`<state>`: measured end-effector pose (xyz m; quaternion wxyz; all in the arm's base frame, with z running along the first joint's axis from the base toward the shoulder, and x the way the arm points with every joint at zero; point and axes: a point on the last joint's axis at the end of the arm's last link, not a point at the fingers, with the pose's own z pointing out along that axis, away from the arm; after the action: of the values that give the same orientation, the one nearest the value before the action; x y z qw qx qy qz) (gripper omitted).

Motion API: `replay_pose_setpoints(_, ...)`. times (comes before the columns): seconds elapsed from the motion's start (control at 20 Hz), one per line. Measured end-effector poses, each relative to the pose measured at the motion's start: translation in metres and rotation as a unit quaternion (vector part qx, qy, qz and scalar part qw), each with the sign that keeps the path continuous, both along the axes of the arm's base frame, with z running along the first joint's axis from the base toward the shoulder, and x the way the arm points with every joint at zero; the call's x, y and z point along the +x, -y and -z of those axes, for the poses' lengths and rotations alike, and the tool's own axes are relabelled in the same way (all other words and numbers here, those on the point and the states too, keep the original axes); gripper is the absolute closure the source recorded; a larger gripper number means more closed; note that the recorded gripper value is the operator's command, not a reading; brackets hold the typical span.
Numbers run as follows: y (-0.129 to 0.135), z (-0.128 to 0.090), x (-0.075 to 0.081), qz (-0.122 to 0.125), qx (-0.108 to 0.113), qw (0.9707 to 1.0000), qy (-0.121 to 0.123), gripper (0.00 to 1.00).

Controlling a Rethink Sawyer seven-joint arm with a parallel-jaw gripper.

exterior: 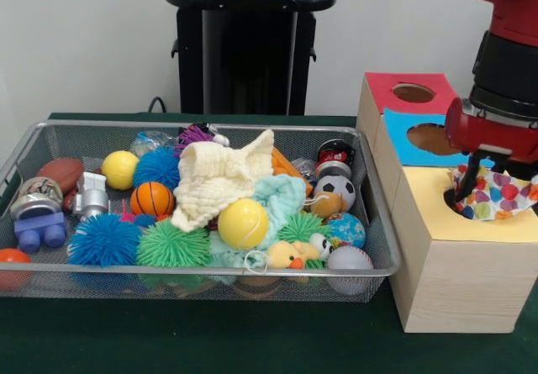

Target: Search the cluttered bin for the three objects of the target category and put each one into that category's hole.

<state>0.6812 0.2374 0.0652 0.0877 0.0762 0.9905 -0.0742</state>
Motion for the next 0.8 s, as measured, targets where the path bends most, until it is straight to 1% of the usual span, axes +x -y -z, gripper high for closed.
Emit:
replay_pose_setpoints(0.25, -0.003, 0.000, -0.001, -0.008, -0.016, 0.9998, 0.005, 1.00)
replay_pose_setpoints(0.35, -0.006, 0.002, -0.002, -0.016, -0.029, 0.9994, 0.012, 1.00)
replay_pose_setpoints(0.55, -0.007, 0.003, -0.003, -0.026, -0.042, 0.9985, 0.023, 1.00)
replay_pose_setpoints(0.6, -0.007, 0.006, -0.004, -0.038, -0.052, 0.9974, 0.034, 1.00)
replay_pose_setpoints(0.8, -0.006, 0.012, -0.006, -0.058, -0.065, 0.9947, 0.054, 1.00)
